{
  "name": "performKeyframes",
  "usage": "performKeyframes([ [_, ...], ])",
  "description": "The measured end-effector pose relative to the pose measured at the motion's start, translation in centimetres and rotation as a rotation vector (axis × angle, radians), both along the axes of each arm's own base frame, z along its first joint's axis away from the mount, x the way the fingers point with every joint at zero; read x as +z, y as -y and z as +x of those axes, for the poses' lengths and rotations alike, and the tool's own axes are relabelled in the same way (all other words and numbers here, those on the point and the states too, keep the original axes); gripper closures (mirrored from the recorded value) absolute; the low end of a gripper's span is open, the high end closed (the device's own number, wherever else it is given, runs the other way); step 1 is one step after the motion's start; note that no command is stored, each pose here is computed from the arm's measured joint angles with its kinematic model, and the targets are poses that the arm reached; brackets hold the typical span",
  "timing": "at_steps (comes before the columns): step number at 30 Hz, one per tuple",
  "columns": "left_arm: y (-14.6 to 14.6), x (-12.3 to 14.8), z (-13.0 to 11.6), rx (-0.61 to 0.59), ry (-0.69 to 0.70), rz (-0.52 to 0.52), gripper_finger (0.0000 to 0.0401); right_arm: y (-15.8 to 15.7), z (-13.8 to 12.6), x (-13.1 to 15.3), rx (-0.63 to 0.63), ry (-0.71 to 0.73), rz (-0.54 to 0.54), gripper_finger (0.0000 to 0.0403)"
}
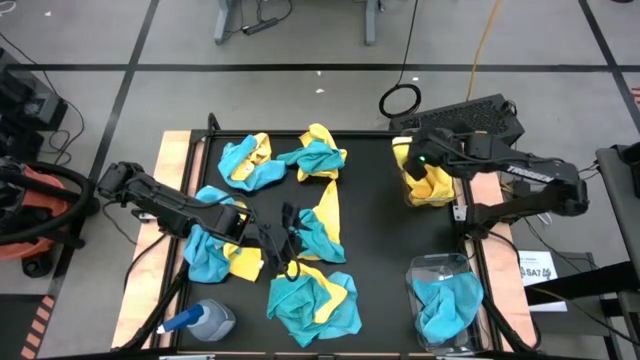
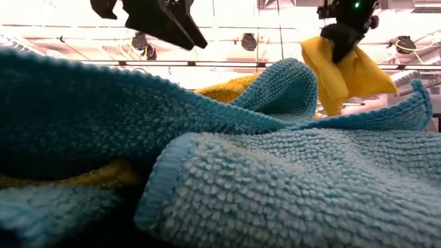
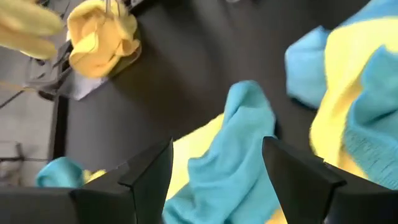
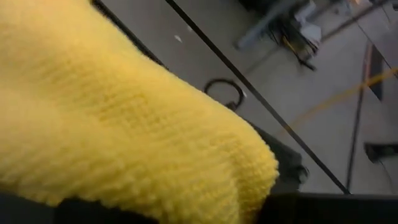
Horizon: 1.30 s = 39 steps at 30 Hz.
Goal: Sort microfiber towel by color & place in baskets
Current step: Put the yellow towel into the top transparent bin
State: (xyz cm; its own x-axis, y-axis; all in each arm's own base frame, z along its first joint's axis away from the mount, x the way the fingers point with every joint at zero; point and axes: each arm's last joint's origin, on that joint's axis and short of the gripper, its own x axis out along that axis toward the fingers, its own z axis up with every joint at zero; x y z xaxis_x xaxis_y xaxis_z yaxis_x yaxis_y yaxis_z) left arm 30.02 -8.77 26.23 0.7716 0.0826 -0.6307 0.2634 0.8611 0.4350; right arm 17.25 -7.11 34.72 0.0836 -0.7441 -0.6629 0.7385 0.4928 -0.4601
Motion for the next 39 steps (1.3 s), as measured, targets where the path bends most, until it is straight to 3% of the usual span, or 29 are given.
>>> performKeyframes([
  [6,0.2,-0.7,-0.2,-0.011,-0.002,-0.045,0.0147,2.4,-0.2,-1.8,-0.106,-0.110,0.041,0.0403],
  [13,0.3,-1.5,-0.5,-0.010,-0.025,-0.064,0.0147,5.1,-1.1,-7.3,-0.117,-0.157,0.172,0.0403],
  [28,0.3,-1.6,-0.5,-0.014,-0.028,-0.066,0.0147,8.9,-4.5,-14.1,-0.186,-0.015,0.385,0.0402],
  [39,0.3,-1.3,-0.2,-0.017,0.010,-0.081,0.0147,9.7,-3.9,-17.0,-0.160,-0.056,0.506,0.0382],
])
